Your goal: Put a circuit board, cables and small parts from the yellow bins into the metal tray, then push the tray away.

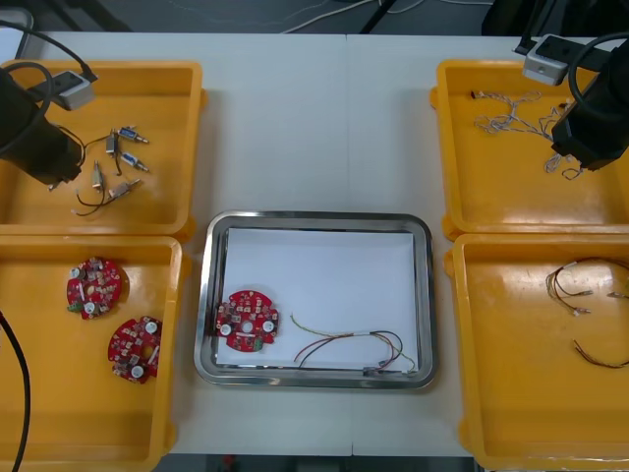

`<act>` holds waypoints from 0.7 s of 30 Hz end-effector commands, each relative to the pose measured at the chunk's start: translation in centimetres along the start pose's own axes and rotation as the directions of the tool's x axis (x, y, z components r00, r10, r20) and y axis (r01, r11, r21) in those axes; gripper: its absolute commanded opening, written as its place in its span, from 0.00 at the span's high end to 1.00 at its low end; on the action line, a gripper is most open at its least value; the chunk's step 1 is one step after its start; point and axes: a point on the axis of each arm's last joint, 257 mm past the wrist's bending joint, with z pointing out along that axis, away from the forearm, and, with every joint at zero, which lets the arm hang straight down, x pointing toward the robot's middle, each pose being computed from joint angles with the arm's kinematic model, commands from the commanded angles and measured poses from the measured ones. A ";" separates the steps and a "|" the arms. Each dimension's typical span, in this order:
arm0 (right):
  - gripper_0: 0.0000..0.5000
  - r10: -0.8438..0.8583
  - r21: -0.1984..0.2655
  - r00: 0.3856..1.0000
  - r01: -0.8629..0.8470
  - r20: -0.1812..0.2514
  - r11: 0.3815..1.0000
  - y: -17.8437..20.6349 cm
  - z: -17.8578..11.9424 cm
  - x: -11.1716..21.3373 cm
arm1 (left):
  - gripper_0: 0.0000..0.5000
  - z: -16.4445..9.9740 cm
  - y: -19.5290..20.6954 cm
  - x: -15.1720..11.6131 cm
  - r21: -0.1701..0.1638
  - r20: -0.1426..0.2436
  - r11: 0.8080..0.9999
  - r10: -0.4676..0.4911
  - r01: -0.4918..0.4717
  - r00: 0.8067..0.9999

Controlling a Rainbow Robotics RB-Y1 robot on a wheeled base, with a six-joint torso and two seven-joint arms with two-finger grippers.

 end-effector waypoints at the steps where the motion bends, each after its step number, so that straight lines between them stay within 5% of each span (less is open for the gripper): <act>1: 1.00 0.002 0.044 1.000 -0.003 0.020 0.999 -1.5 -1.8 0.4 | 1.00 -3.5 1.0 -1.4 -0.055 0.054 0.987 -0.150 0.153 0.987; 11: 1.00 0.002 0.044 1.000 -0.003 0.020 0.999 -1.5 -1.8 0.4 | 1.00 -6.2 -2.2 -4.9 -0.086 0.171 0.966 -0.229 0.245 0.958; 17: 1.00 0.002 0.044 1.000 -0.003 0.020 0.999 -1.5 -1.8 0.4 | 1.00 -5.9 -5.8 -5.3 -0.062 0.195 0.955 -0.273 0.290 0.942; 21: 1.00 0.002 0.044 1.000 -0.003 0.020 0.999 -1.5 -1.8 0.4 | 1.00 -5.5 -8.6 -5.3 -0.014 0.197 0.944 -0.321 0.330 0.926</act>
